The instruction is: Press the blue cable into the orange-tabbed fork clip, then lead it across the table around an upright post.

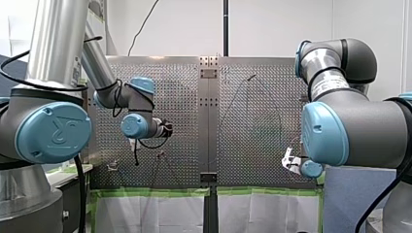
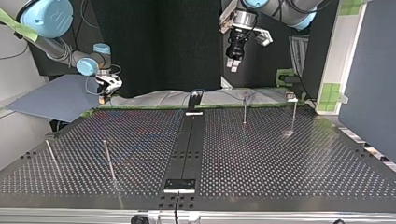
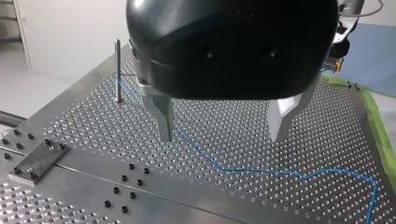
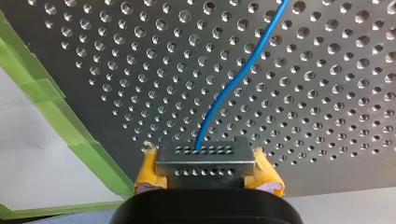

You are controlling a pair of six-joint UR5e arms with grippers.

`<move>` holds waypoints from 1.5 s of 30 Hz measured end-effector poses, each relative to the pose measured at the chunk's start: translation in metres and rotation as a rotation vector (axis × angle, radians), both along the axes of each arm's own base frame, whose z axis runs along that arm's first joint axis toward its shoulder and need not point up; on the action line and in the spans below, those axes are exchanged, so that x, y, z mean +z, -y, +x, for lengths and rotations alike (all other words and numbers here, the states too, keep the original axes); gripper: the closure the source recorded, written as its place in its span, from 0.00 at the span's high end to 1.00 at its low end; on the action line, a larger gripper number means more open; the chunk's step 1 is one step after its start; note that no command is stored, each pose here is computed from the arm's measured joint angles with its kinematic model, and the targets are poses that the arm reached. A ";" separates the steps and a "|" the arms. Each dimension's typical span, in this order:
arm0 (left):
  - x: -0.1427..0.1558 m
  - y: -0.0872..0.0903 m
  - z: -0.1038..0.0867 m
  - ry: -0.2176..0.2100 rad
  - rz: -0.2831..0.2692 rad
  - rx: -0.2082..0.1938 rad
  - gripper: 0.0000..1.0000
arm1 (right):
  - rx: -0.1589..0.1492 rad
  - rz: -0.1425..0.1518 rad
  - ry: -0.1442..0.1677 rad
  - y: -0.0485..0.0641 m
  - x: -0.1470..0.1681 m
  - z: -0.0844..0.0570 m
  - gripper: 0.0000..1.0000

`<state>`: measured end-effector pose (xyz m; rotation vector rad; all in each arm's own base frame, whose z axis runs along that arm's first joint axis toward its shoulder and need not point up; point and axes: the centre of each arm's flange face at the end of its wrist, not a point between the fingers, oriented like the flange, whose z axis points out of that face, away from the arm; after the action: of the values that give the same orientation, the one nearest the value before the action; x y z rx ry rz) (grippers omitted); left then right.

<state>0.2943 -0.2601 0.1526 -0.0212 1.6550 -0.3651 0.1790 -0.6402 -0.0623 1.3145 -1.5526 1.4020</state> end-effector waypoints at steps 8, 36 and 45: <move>0.005 0.001 0.006 0.067 0.018 -0.011 1.00 | 0.009 -0.007 -0.018 0.000 0.004 0.003 0.00; 0.008 0.002 0.011 0.108 0.033 -0.011 1.00 | 0.015 -0.010 -0.026 0.000 0.005 0.006 0.00; 0.008 0.002 0.011 0.108 0.033 -0.011 1.00 | 0.015 -0.010 -0.026 0.000 0.005 0.006 0.00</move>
<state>0.3051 -0.2620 0.1610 0.0318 1.5547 -0.3410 0.1847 -0.6400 -0.0571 1.3354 -1.5199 1.3950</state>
